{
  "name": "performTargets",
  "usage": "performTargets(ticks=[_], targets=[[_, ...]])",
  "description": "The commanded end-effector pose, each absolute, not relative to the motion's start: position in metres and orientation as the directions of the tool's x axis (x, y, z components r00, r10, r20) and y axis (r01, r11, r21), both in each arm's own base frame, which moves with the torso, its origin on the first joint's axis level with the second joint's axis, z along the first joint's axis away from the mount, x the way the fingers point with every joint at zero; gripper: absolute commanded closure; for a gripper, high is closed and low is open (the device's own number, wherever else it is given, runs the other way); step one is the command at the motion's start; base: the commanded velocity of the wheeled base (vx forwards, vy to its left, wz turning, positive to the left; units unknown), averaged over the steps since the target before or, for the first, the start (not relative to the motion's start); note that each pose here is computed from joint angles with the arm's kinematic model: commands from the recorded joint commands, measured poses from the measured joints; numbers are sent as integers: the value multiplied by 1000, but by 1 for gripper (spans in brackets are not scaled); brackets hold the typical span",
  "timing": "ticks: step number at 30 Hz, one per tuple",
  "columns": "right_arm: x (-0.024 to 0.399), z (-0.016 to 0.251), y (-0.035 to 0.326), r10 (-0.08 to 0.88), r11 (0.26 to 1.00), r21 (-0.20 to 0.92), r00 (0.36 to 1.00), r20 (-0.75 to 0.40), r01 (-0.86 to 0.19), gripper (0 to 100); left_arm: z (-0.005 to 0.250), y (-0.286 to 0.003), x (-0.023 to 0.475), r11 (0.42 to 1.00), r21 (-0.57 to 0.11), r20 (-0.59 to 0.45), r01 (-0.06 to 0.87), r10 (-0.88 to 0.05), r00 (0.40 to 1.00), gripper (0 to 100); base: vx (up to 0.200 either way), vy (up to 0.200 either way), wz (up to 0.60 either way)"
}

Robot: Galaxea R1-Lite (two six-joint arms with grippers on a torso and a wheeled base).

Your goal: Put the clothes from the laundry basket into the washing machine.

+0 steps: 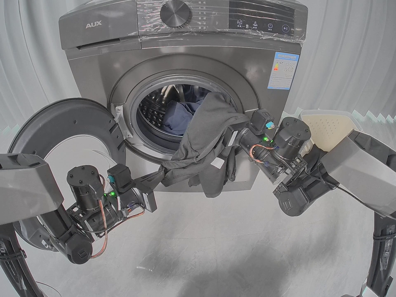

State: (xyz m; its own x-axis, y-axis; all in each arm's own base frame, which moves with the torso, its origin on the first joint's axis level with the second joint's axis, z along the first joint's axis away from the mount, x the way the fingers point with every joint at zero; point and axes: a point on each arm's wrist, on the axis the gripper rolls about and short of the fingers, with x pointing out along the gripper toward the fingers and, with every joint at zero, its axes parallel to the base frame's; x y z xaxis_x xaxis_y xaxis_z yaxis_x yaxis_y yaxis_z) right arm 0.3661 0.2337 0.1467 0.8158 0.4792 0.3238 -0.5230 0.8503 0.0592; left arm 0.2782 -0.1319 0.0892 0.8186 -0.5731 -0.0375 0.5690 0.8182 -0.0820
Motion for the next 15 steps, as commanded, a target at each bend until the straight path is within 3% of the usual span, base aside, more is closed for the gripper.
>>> performTargets(ticks=[1,11,15], targets=[[363,155,233,477,848,60,809,344,-526,100,78,-131,277,821,-88,-80,565,-571,817,0,0,0,0],[361,153,233,478,848,63,811,338,-527,100,74,-124,269,831,-93,-115,548,-555,824,0,0,0,0],[360,164,229,471,850,62,808,354,-523,100,73,-115,264,845,-95,-136,527,-535,834,0,0,0,0]])
